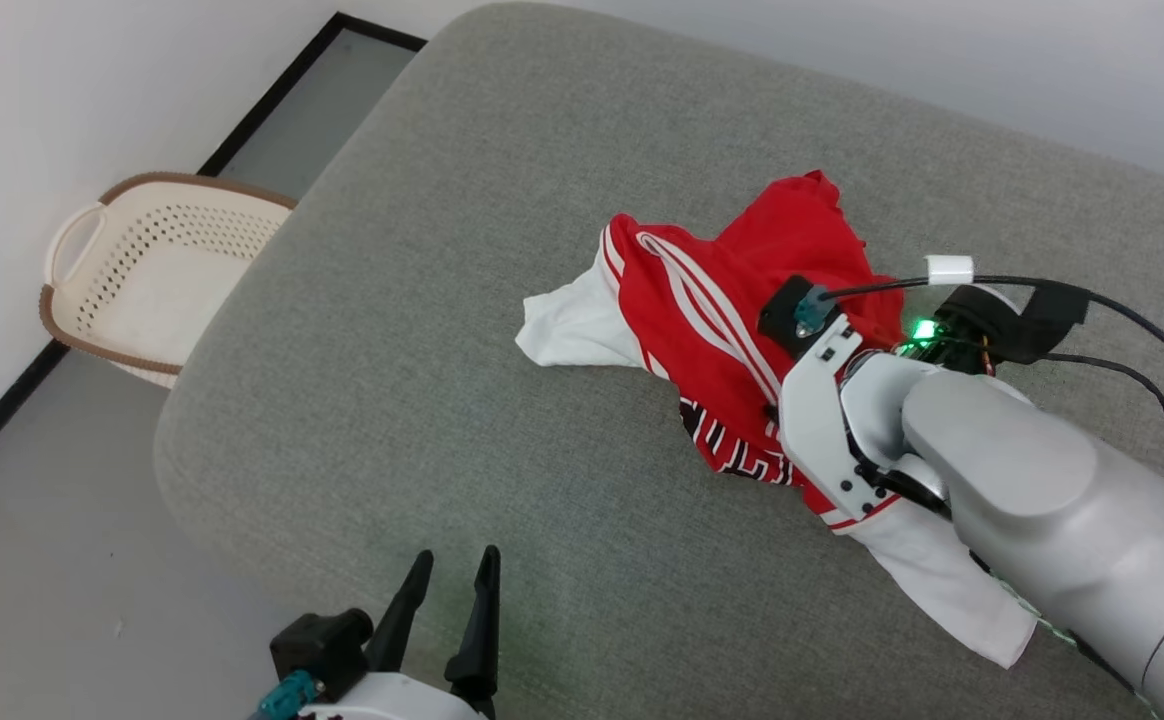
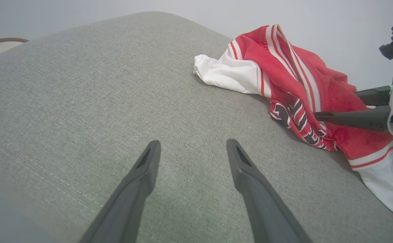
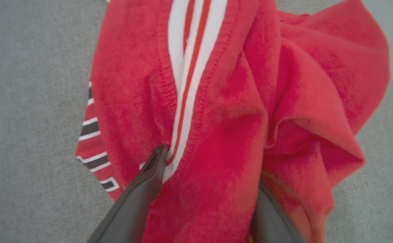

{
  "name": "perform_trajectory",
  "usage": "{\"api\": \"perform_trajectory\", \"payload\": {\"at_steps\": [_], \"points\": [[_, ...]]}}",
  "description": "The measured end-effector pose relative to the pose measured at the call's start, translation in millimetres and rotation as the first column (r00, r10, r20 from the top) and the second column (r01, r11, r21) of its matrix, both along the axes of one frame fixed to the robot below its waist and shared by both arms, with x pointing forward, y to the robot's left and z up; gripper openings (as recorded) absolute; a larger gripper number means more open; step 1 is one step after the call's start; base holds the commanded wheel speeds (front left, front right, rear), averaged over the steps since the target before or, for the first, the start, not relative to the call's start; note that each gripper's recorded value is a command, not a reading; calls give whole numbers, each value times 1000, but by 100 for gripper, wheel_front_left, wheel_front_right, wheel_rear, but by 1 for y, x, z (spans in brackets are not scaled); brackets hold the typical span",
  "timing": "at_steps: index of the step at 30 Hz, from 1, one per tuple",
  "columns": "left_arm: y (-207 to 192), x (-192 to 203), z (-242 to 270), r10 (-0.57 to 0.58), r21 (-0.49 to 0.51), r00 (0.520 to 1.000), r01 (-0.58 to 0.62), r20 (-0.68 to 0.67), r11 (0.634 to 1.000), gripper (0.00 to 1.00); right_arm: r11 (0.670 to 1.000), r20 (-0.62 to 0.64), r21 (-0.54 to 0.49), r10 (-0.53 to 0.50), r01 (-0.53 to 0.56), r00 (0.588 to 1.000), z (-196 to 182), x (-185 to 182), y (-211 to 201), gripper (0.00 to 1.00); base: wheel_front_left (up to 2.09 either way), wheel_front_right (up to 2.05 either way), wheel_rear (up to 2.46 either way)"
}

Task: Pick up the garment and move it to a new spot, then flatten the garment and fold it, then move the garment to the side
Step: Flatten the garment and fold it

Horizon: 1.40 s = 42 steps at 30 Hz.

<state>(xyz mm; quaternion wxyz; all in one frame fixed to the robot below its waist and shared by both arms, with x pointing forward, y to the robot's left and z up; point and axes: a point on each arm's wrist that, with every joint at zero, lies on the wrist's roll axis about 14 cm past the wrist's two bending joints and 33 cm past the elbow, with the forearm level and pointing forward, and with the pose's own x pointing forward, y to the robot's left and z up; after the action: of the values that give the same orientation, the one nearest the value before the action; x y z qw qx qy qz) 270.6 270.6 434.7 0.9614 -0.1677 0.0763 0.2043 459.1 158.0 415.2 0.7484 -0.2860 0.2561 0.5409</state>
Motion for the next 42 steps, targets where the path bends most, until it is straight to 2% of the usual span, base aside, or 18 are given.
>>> {"api": "perform_trajectory", "payload": {"at_steps": [2, 6, 10, 15, 16, 17, 19, 22, 24, 25, 26, 28, 34, 42], "points": [[-1, 0, -1, -4, -4, 1000, 4, 0, 1000, 100, 999, 2, 33, -19, 19, 1000, 6, 6, 0, 0, 0, 0, 0], [-2, 3, -2, -20, -3, 1000, 20, 4, 1000, 100, 981, 9, 149, -124, 122, 992, 35, 38, -4, 0, 0, 0, 0], [-4, 4, -5, -34, -10, 999, 34, 3, 999, 100, 937, 6, 231, -269, 260, 963, 58, 80, -26, 0, 0, 0, 0], [-7, 12, -6, -49, -18, 999, 49, 6, 999, 100, 865, 12, 273, -441, 421, 898, 73, 132, -63, 0, 0, 0, 0], [-7, 12, -6, -49, -18, 999, 49, 6, 999, 100, 865, 12, 273, -441, 421, 898, 73, 132, -63, 0, 0, 0, 0], [-7, 15, -6, -52, -19, 999, 53, 4, 998, 100, 839, 13, 276, -491, 469, 871, 73, 147, -77, 0, 0, 0, 0], [-6, 17, -7, -53, -16, 999, 53, 0, 998, 100, 817, 6, 287, -524, 500, 852, 72, 158, -85, 0, 0, 0, 0], [-3, 18, -10, -45, -16, 999, 45, -11, 999, 100, 806, 0, 281, -544, 522, 839, 65, 166, -92, 0, 0, 0, 0], [-3, 18, -13, -46, -16, 999, 45, -22, 999, 100, 792, -12, 273, -565, 546, 825, 60, 172, -100, 15, 0, 0, 0], [-2, 20, -12, -48, -12, 999, 47, -23, 999, 100, 780, -16, 276, -580, 561, 814, 59, 177, -107, 37, 0, 0, 0], [-1, 23, -11, -53, -7, 998, 53, -17, 999, 100, 770, -18, 287, -591, 570, 807, 59, 179, -111, 100, 0, 0, 0], [-1, 30, -5, -62, -5, 998, 62, 4, 998, 100, 757, -26, 310, -598, 575, 801, 57, 179, -112, 100, 0, 0, 0], [18, 38, 12, -75, 40, 997, 73, 37, 996, 100, 749, -19, 400, -569, 528, 822, 68, 164, -94, 100, 0, 0, 0], [41, 80, 55, -179, 111, 981, 170, 80, 979, 100, 697, -10, 525, -569, 489, 822, 72, 134, -114, 100, 0, 0, 0]]}}
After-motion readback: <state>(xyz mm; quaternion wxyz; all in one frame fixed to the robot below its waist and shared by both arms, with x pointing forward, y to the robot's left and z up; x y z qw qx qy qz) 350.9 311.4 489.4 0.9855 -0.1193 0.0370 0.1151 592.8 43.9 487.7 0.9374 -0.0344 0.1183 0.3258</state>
